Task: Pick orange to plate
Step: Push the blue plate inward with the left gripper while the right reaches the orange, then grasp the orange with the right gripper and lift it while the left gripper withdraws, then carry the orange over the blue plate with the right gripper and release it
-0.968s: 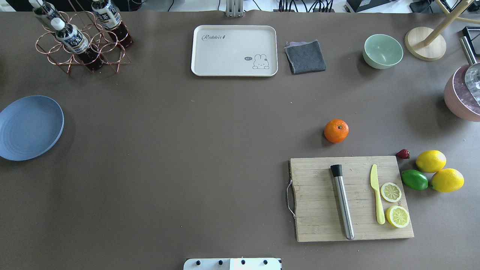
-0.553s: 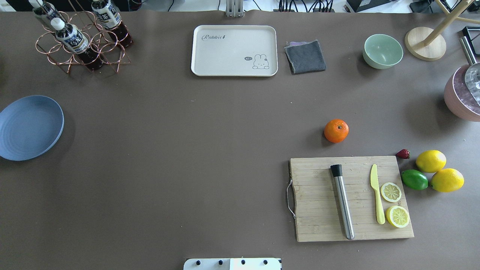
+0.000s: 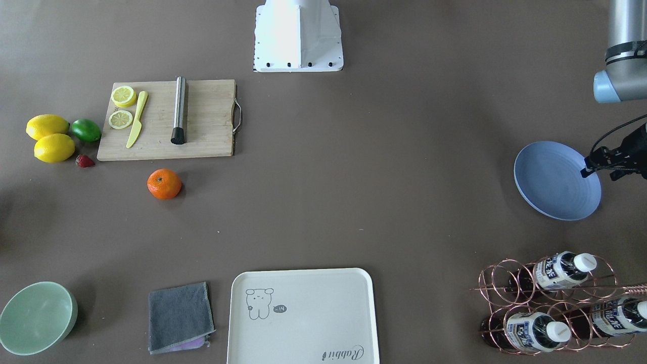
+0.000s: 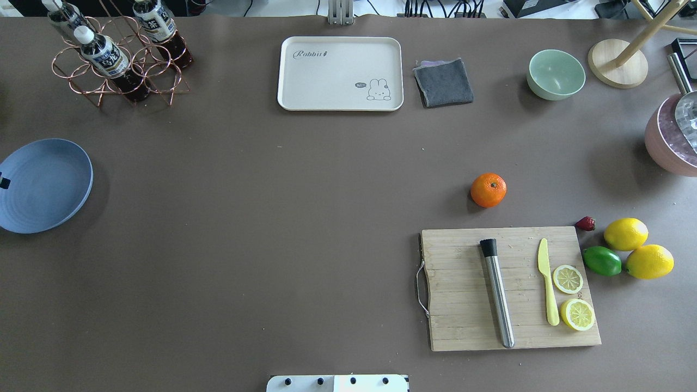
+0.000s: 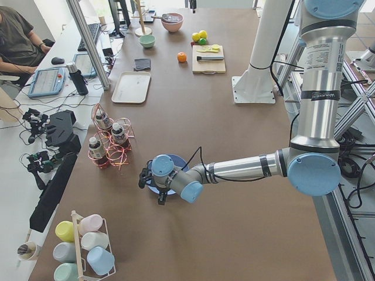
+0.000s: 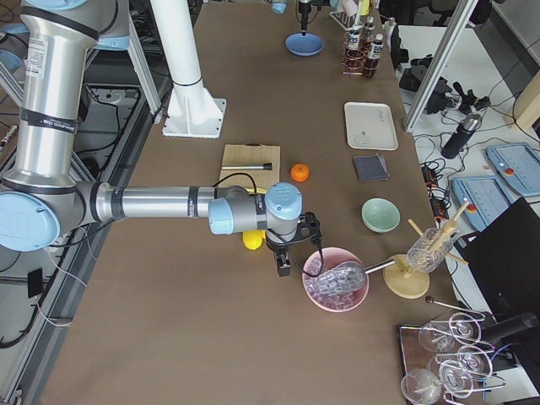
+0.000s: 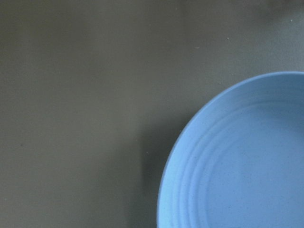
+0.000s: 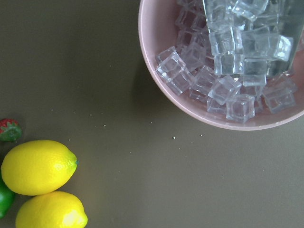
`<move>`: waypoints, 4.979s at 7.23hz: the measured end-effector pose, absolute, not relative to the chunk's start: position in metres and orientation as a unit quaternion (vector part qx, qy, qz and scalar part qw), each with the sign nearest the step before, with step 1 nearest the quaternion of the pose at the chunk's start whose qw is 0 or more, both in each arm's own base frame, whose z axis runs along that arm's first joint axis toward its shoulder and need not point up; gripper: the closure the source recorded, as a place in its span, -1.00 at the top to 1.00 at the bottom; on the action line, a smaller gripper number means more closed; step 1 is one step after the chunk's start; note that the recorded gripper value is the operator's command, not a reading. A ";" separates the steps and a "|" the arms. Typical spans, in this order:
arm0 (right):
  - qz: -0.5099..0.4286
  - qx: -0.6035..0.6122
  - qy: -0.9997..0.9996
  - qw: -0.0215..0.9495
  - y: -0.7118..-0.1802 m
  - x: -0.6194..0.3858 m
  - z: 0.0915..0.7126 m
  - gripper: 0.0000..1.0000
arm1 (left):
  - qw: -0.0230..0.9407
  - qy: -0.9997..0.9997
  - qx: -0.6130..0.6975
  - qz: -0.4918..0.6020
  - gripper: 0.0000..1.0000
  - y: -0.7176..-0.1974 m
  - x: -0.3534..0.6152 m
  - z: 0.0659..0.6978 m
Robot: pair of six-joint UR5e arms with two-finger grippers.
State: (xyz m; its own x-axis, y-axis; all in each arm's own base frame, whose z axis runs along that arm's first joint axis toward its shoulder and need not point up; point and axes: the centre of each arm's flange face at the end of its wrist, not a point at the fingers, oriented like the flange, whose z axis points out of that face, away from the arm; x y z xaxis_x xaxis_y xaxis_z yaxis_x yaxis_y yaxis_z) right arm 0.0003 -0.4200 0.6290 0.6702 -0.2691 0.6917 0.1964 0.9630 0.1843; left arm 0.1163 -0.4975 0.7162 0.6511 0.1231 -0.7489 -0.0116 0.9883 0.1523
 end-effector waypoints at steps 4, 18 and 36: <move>-0.128 0.045 -0.385 0.913 -0.421 -0.001 0.632 1.00 | 0.906 0.416 0.062 0.046 -1.00 -0.503 0.132 0.719; -0.052 0.062 -0.435 0.897 -0.480 -0.280 0.412 1.00 | 0.852 0.499 -0.017 -0.158 -1.00 -0.350 0.509 0.286; -0.020 0.034 -0.458 0.888 -0.394 -0.527 0.227 -1.00 | 0.879 0.467 0.044 -0.087 0.93 -0.407 0.389 0.345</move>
State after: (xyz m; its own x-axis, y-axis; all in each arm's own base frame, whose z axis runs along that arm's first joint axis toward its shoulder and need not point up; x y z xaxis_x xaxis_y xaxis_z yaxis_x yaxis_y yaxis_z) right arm -0.5269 -0.3940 0.2265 0.5793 -0.0655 0.8125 0.0039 0.9970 0.0776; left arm 0.3888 -0.4066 0.3452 0.5479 -0.1117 -0.8290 0.1944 0.9809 -0.0036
